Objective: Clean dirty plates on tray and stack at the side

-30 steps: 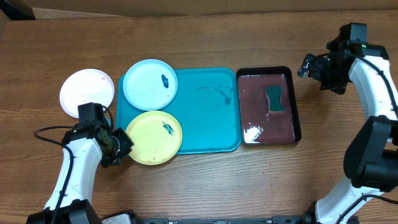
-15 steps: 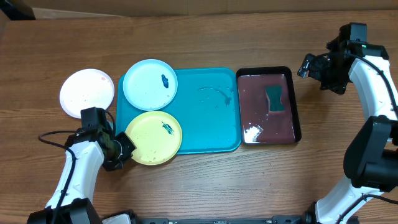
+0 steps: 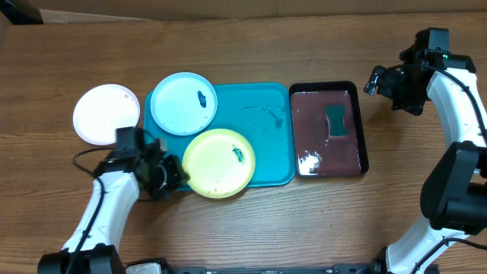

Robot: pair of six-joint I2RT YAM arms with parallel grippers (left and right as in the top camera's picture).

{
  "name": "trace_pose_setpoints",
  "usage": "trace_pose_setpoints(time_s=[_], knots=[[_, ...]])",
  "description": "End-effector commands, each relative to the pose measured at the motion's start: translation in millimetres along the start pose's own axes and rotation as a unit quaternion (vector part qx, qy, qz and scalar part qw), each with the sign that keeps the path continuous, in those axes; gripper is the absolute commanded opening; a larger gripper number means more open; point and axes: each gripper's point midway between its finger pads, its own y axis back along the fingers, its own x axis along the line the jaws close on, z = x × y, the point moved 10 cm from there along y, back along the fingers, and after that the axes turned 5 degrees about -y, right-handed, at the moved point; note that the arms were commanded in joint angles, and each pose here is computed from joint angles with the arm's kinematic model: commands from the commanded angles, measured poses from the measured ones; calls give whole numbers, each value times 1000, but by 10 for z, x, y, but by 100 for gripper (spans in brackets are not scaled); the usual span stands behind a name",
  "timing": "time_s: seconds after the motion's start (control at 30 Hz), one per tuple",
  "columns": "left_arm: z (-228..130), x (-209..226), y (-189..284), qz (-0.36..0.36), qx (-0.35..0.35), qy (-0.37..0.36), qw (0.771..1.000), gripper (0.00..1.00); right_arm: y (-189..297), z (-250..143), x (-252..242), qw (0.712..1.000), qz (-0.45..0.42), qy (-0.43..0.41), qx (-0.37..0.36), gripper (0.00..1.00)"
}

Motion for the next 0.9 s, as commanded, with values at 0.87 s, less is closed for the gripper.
trace_pose_setpoints(time_s=[0.87], knots=[[496, -1203, -243, 128, -39, -87, 987, 4, 26, -6, 11, 1000, 3, 1, -4, 100]])
